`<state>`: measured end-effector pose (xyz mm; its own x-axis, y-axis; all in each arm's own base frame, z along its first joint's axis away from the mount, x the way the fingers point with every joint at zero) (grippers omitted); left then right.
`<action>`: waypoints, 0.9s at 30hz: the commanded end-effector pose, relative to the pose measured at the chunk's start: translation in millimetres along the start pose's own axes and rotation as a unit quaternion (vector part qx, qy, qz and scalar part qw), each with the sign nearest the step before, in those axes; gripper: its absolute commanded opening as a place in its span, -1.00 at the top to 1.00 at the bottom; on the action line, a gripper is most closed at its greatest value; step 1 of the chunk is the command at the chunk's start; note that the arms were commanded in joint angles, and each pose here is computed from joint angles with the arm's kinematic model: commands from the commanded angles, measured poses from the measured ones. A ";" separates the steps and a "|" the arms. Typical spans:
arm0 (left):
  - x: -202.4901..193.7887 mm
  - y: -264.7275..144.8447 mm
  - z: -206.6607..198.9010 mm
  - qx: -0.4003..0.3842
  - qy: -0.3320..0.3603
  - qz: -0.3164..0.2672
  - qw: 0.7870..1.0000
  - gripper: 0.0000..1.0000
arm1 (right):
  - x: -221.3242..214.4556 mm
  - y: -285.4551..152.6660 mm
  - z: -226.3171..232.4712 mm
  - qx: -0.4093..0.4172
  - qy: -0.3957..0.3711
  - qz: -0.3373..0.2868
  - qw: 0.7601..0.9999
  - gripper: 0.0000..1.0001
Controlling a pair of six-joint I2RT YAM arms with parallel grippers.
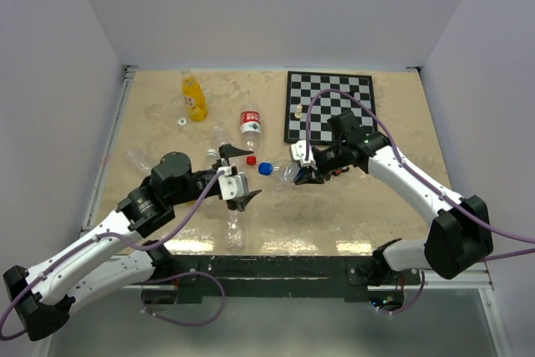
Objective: Unscrew the bottle caps
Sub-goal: Unscrew the bottle cap from the plastic bottle.
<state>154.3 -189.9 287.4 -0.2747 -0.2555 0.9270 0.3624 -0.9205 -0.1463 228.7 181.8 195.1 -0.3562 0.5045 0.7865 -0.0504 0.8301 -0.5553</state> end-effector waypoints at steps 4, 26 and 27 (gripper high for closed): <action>15.4 21.8 5.7 -0.030 0.013 -0.038 0.999 -0.72 | 13.9 -2.8 -7.2 -0.003 -0.027 -0.026 0.999 1.00; 15.4 30.9 9.7 -0.027 -0.032 -0.035 0.998 0.06 | 13.9 -2.2 -6.3 0.000 -0.026 -0.027 0.999 1.00; 16.0 31.3 9.9 -0.027 -0.036 -0.034 0.998 0.12 | 13.6 -2.5 -6.5 -0.001 -0.026 -0.027 0.999 1.00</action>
<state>168.0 -215.0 274.4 -0.2121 -0.2508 0.9445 0.3035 -0.9356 -0.1803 227.4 182.7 195.7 -0.3640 0.4898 0.7922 -0.0633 0.8356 -0.5457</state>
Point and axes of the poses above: each gripper's point midway between its finger pads, its own y axis out along the fingers, its own z axis along the line the jaws close on, x = y × z, the point moved 7 cm from there along -y, back along the fingers, and after that the axes turned 8 degrees about -y, right-handed, at the moved point
